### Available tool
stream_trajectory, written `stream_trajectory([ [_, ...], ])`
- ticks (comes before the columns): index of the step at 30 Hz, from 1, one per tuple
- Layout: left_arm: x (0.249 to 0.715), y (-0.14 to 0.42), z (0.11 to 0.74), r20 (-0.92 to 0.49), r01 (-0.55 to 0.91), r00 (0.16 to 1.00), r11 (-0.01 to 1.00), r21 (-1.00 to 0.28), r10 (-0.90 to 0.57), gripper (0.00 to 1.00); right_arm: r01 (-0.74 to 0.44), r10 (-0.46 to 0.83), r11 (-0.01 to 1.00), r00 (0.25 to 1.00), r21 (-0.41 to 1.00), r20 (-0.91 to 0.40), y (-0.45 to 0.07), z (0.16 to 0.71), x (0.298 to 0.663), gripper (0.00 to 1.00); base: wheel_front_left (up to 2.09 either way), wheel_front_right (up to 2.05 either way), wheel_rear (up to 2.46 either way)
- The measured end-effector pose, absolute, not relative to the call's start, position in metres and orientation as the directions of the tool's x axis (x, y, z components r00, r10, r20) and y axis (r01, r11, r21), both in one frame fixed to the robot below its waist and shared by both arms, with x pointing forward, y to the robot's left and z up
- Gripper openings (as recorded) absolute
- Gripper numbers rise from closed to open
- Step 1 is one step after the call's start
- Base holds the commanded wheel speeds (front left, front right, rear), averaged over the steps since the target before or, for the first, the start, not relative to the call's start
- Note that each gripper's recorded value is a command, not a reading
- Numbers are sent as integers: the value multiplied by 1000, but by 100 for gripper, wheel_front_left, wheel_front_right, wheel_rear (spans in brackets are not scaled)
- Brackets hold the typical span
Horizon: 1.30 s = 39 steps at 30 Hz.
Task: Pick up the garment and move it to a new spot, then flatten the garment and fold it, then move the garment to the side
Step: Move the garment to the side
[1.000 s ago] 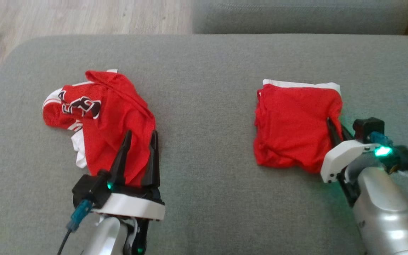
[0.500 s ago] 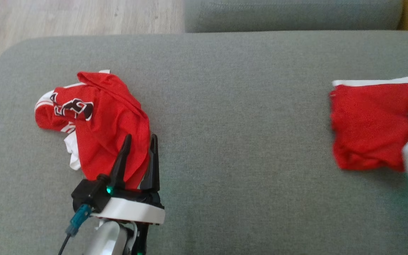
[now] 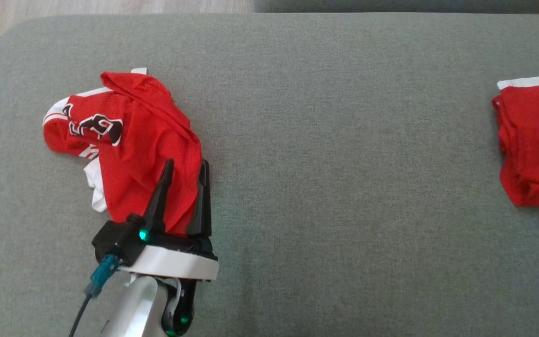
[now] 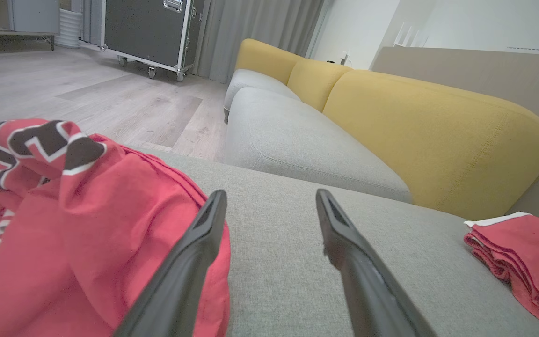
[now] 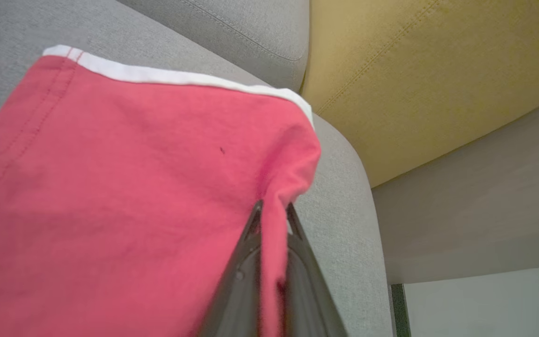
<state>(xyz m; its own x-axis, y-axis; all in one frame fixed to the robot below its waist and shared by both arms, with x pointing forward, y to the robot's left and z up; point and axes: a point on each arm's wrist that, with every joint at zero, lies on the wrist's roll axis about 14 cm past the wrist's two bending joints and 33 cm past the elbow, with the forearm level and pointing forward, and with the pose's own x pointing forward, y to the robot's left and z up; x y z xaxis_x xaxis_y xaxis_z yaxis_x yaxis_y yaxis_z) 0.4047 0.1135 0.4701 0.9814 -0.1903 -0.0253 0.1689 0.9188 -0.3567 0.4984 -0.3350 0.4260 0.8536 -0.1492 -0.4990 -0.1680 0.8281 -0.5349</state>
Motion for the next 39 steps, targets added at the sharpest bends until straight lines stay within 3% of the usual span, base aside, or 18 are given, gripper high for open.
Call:
stream_trajectory([
  [1, 405, 113, 471, -23, 170, 981, 919, -356, -191, 100, -160, -155, 829, 855, -536, -495, -337, 427, 498, 0, 0, 0, 0],
  [2, 405, 114, 471, -22, 170, 981, 919, -356, -190, 100, -153, -156, 828, 861, -539, -484, -338, 429, 499, 29, 0, 0, 0],
  [3, 405, 113, 472, -21, 171, 981, 919, -356, -191, 100, -144, -157, 828, 868, -542, -470, -340, 433, 499, 88, 0, 0, 0],
  [4, 405, 113, 473, -18, 173, 981, 919, -355, -192, 100, -135, -158, 828, 875, -544, -457, -341, 436, 500, 100, 0, 0, 0],
  [14, 402, 112, 487, 21, 190, 981, 919, -345, -195, 100, -72, -142, 853, 921, -516, -362, -329, 460, 497, 100, 0, 0, 0],
  [22, 392, 111, 505, 68, 207, 978, 918, -339, -196, 100, -22, -66, 905, 979, -424, -192, -289, 502, 498, 100, 0, 0, 0],
  [33, 357, 123, 516, 104, 175, 983, 925, -338, -148, 100, -96, 104, 992, 989, -82, 107, -174, 560, 461, 100, 0, 0, 0],
  [39, 349, 126, 515, 106, 169, 984, 931, -323, -142, 100, -108, 96, 992, 979, 57, 179, -165, 563, 430, 100, 0, 0, 0],
])
